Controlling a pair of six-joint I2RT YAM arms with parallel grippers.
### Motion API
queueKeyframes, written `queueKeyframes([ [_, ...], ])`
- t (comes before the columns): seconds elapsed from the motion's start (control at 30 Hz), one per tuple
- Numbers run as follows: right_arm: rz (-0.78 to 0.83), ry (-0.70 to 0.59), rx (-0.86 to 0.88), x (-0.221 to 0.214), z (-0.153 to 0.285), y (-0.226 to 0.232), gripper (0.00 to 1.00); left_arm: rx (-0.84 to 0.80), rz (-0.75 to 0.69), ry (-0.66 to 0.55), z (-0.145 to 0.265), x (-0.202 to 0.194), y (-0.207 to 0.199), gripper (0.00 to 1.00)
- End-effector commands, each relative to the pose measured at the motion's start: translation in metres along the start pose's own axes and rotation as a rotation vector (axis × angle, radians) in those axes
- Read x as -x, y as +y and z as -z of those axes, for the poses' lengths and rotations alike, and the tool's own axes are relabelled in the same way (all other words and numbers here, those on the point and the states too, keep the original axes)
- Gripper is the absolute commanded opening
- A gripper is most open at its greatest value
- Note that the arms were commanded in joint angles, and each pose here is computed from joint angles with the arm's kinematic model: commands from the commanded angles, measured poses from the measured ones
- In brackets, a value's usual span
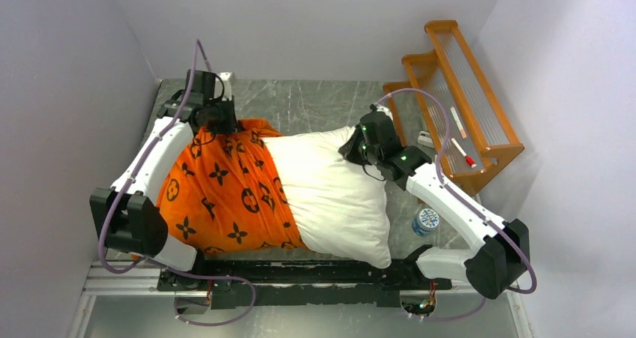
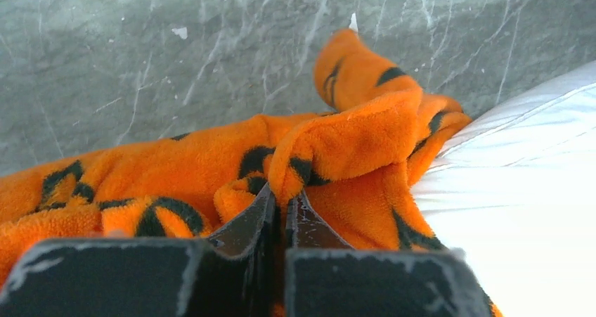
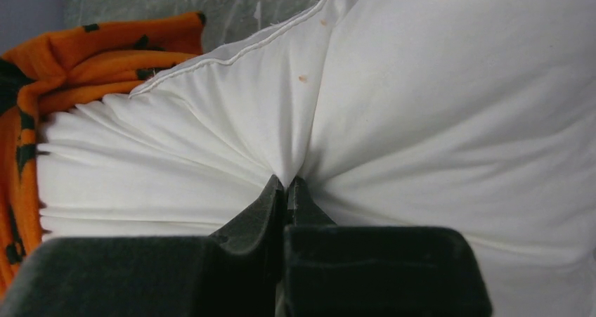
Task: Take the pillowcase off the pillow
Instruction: Remove the pillow from the pillowcase.
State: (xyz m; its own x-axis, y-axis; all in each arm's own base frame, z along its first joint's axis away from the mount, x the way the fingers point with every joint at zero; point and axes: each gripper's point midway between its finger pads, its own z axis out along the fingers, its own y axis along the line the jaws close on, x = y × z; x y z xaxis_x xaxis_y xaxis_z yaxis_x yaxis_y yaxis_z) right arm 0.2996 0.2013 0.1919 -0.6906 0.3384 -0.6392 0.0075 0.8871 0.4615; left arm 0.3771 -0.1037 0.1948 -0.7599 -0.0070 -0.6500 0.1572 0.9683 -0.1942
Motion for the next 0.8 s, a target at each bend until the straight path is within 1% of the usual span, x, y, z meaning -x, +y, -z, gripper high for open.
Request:
queueKeyframes([
  [0.0,0.09,0.158,-0.211,-0.037,0.001,-0.057,0.0,0.268,0.023,-0.037,0.025,0.008,0.084,0.05],
  [0.07,0.111,0.178,-0.165,-0.035,0.0,-0.046,0.0,0.131,0.015,-0.046,0.016,0.009,0.061,0.05],
  [0.13,0.137,0.198,-0.112,-0.03,0.006,-0.032,0.0,0.038,0.022,-0.044,0.01,0.009,0.046,0.05],
  [0.17,0.149,0.201,-0.079,-0.026,0.012,-0.023,0.03,0.023,0.033,-0.043,0.008,0.009,0.043,0.05],
  [0.23,0.177,0.184,-0.002,-0.013,0.03,-0.004,0.12,0.029,0.049,-0.045,0.006,0.014,0.044,0.05],
  [0.27,0.191,0.168,0.049,-0.006,0.043,0.006,0.22,0.047,0.057,-0.053,0.005,0.018,0.046,0.05],
  [0.3,0.199,0.155,0.103,0.0,0.056,0.017,0.37,0.072,0.069,-0.064,0.005,0.025,0.05,0.05],
  [0.33,0.206,0.144,0.145,0.004,0.068,0.023,0.49,0.105,0.082,-0.068,0.004,0.03,0.056,0.05],
  [0.37,0.215,0.137,0.187,0.005,0.079,0.029,0.58,0.133,0.086,-0.088,0.004,0.043,0.06,0.05],
  [0.43,0.216,0.133,0.262,0.001,0.099,0.036,0.68,0.145,0.102,-0.103,0.0,0.063,0.063,0.05],
  [0.5,0.205,0.158,0.336,-0.011,0.115,0.041,0.73,0.14,0.116,-0.129,-0.006,0.086,0.062,0.05],
  [0.6,0.147,0.252,0.433,-0.044,0.127,0.042,0.76,0.122,0.138,-0.158,-0.018,0.116,0.06,0.05],
  [0.67,0.101,0.323,0.504,-0.07,0.134,0.043,0.78,0.108,0.148,-0.167,-0.031,0.13,0.059,0.05],
  [0.73,0.049,0.358,0.507,-0.089,0.132,0.035,0.8,0.07,0.131,-0.154,-0.043,0.136,0.054,0.05],
  [0.77,0.028,0.372,0.474,-0.098,0.127,0.027,0.81,0.061,0.118,-0.134,-0.048,0.135,0.051,0.15],
])
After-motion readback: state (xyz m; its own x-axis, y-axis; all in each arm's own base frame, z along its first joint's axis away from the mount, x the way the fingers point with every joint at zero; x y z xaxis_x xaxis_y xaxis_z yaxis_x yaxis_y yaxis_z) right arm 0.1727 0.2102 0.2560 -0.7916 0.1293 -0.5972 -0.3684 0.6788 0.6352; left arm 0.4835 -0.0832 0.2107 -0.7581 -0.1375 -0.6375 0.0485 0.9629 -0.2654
